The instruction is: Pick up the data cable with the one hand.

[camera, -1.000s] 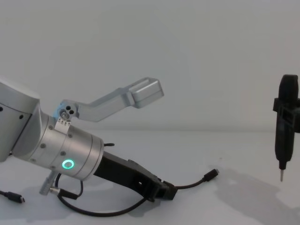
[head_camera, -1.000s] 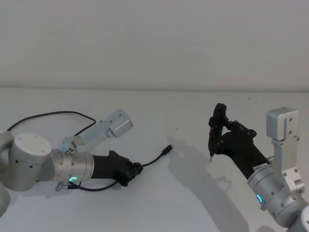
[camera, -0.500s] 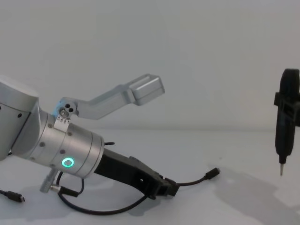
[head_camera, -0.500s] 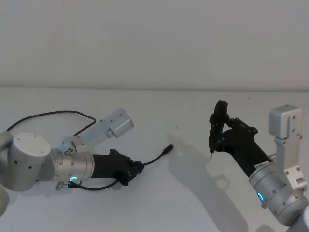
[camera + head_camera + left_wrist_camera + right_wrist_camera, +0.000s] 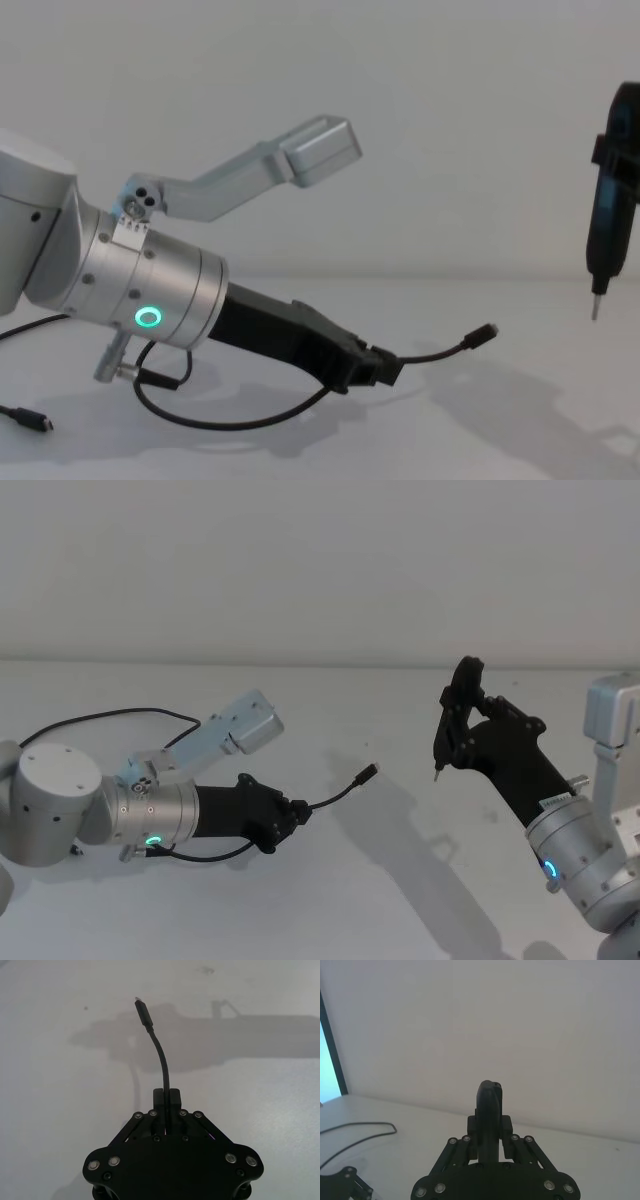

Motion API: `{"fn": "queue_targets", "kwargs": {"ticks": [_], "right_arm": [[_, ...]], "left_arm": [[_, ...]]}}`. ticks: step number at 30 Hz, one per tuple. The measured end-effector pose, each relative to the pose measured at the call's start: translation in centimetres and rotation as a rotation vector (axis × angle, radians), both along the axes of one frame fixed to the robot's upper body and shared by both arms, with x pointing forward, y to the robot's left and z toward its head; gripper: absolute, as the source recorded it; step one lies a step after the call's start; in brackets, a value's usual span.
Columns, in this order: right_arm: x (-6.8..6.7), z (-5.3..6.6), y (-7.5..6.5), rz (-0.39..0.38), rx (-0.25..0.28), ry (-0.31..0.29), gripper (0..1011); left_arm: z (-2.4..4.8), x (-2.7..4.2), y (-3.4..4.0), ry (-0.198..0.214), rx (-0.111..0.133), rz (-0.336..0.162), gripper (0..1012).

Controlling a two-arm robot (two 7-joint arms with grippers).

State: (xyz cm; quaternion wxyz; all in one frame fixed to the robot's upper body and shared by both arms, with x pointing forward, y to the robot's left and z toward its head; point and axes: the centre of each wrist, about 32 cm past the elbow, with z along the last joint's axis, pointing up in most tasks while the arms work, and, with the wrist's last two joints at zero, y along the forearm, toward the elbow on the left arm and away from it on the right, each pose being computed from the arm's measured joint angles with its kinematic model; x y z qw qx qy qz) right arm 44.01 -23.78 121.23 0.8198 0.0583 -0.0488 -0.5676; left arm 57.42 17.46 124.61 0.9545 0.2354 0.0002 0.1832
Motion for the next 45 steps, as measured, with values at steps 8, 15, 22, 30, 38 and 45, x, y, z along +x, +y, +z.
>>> {"fn": "queue_targets", "kwargs": {"ticks": [8, 15, 22, 30, 38, 45], "right_arm": [[-0.1, 0.7, 0.0, 0.014, 0.046, -0.009, 274], [0.0, 1.0, 0.1, 0.028, 0.097, 0.01, 275], [0.4, 1.0, 0.2, 0.047, 0.138, 0.031, 275], [1.2, 1.1, 0.3, 0.066, 0.166, 0.04, 275], [2.0, 1.1, 0.4, 0.08, 0.171, 0.038, 274], [2.7, 1.2, 0.5, 0.088, 0.169, 0.032, 274]], "left_arm": [[0.61, -0.23, -0.12, -0.021, -0.022, -0.021, 65], [0.91, -0.35, -0.17, -0.031, -0.033, -0.03, 64], [1.08, -0.44, -0.21, -0.037, -0.04, -0.037, 64], [1.17, -0.49, -0.23, -0.04, -0.044, -0.04, 65], [1.23, -0.51, -0.23, -0.042, -0.046, -0.041, 65], [1.25, -0.52, -0.23, -0.043, -0.047, -0.042, 64]]}}
